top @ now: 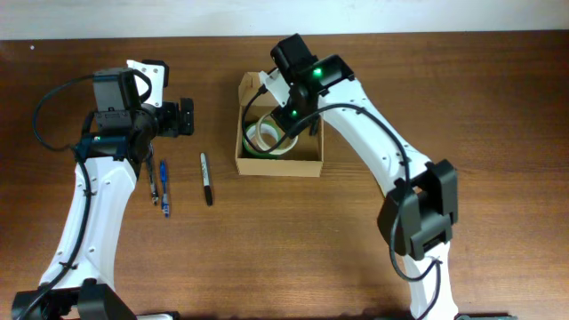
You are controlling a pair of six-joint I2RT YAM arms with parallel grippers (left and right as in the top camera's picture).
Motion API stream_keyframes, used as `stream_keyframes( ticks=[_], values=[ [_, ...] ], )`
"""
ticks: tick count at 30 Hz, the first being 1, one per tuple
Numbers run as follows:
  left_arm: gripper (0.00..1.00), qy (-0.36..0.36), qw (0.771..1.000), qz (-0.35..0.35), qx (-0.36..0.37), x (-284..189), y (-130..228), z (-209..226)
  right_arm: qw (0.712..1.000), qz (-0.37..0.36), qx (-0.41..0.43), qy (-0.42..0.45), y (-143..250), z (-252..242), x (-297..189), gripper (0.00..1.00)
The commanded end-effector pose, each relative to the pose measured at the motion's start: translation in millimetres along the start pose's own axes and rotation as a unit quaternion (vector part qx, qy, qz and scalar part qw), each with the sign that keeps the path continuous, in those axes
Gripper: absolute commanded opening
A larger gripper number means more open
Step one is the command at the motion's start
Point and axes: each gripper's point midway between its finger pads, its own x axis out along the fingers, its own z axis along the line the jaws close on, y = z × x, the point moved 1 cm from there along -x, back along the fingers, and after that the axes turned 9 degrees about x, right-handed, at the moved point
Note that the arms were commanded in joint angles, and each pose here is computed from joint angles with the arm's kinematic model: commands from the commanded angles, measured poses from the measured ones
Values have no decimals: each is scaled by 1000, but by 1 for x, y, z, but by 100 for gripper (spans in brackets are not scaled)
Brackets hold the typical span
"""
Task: Pack container
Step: 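Carry the masking tape into the box and release it on the green tape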
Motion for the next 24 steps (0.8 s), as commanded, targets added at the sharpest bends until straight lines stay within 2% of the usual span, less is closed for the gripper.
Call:
stream_keyframes(
  ticks=[1, 8, 13, 24],
  values=[
    [99, -4, 1000, -3, 8, -1, -4, 3, 1000, -16, -1, -9, -9, 6, 2, 4],
    [99, -4, 1000, -3, 8, -1, -4, 3, 999, -47, 10, -8, -27, 4, 21, 4],
    [99, -4, 1000, -4, 8, -1, -4, 3, 1000, -18, 12, -11, -15, 10, 33, 4],
    [99, -4, 1000, -3, 8, -1, -4, 3, 1000, -8, 1, -15, -11, 22, 51, 4]
  ],
)
